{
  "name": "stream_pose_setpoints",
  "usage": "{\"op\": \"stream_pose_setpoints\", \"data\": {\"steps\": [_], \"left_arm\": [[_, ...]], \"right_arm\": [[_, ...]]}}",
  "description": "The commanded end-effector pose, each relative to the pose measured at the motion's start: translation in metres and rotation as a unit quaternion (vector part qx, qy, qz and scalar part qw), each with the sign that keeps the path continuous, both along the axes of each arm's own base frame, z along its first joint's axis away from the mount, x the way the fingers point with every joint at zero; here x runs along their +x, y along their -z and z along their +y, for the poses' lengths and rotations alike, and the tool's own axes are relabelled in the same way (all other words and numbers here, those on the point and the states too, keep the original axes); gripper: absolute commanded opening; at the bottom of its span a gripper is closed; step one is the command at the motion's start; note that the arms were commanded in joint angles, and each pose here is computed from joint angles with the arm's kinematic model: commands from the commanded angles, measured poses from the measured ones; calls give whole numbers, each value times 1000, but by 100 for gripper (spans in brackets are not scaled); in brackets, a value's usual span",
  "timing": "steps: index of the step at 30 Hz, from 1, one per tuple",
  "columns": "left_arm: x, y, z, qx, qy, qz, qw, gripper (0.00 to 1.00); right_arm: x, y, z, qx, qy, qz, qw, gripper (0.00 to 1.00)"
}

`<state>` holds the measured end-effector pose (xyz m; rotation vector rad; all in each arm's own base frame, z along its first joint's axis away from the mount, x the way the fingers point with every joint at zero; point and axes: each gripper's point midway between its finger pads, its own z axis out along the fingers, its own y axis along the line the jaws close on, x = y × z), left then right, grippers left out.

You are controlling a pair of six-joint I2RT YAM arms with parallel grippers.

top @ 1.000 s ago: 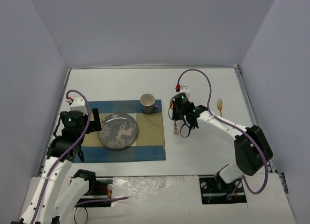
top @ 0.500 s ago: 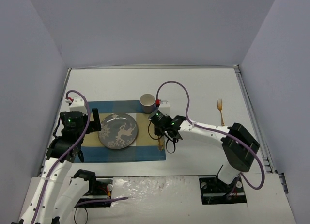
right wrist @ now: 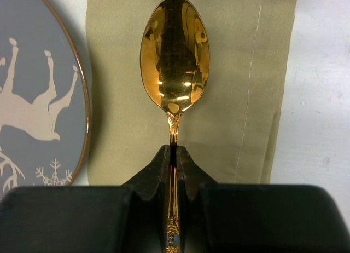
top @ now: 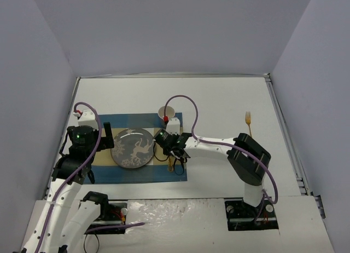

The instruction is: Set the dinner table for one person

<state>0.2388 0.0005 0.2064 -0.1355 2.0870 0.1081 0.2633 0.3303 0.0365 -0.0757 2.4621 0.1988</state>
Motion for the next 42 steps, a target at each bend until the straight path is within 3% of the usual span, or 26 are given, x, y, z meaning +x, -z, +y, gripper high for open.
{"op": "stream_pose_setpoints", "data": {"steps": [1,31,42], "left_arm": [[9,-27,-1,-7,-2,-39,999,97],[8,-27,-1,-6,0,-41,999,97],[8,-28,-1,-6,0,-41,999,97]], "right_arm": [[19,-21,9,26,40,-36,998,0],[6,24,-2,-11,47,7,999,0],[6,-2,-10,-3,38,-15,999,37]]}}
